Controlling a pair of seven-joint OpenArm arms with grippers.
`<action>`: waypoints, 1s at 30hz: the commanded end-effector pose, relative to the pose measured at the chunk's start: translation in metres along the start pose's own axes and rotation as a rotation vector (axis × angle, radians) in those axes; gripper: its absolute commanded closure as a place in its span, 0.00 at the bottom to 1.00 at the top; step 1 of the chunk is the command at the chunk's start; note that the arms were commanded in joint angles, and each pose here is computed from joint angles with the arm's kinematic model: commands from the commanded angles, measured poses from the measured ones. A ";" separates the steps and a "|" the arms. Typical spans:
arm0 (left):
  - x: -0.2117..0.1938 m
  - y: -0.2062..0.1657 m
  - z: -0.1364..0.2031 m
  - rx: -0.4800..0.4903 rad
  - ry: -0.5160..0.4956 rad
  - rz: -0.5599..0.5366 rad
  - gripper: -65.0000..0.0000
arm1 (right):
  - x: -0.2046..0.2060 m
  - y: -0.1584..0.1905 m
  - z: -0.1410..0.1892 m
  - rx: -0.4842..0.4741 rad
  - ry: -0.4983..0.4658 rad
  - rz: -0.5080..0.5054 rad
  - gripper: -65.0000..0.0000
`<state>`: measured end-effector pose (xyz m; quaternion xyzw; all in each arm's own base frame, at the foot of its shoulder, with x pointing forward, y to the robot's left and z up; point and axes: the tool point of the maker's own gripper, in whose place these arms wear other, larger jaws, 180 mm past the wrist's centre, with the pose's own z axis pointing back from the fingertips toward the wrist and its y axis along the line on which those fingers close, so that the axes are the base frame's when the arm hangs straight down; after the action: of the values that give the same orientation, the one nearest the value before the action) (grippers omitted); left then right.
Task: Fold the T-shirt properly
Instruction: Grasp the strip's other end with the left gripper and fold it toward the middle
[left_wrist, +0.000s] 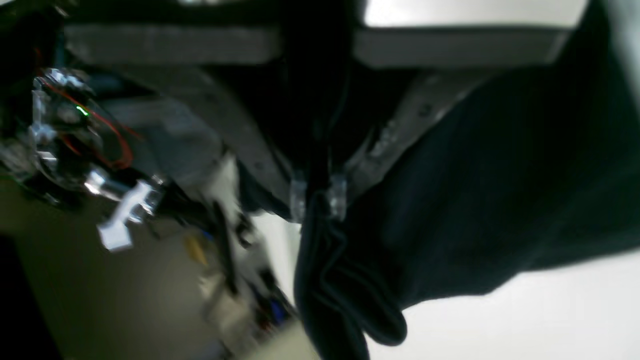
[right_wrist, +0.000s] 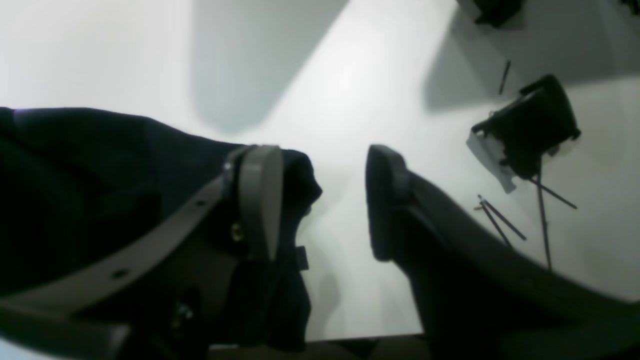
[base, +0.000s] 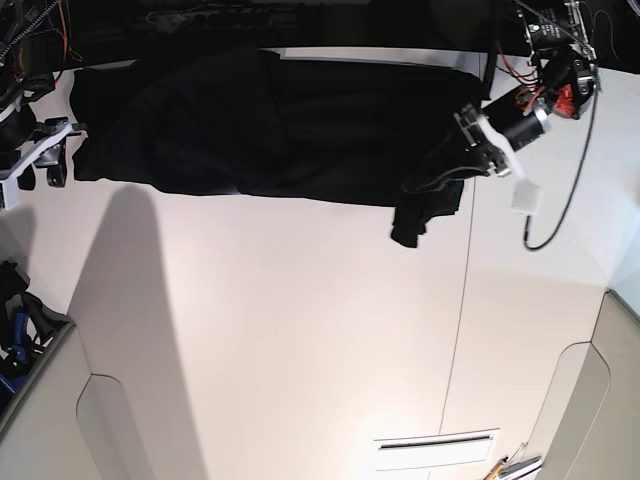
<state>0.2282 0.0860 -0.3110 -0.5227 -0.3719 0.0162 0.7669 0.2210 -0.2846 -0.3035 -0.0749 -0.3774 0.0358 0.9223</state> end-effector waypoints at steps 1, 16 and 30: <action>0.006 -0.015 -0.008 -0.061 -0.026 -0.015 1.00 | 0.011 -0.005 0.004 -0.013 -0.038 0.015 0.58; -0.046 -0.035 -0.062 -0.092 0.150 -0.072 1.00 | 0.014 0.001 0.004 0.017 -0.054 -0.001 0.58; -0.029 -0.052 -0.061 -0.171 0.064 -0.030 0.57 | 0.016 0.006 0.004 0.044 -0.069 -0.016 0.58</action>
<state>0.2188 0.0019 -0.3107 -0.5721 -0.3340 -0.0405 0.7480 0.2244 -0.2748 -0.3013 -0.0456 -0.3903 0.0339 0.9189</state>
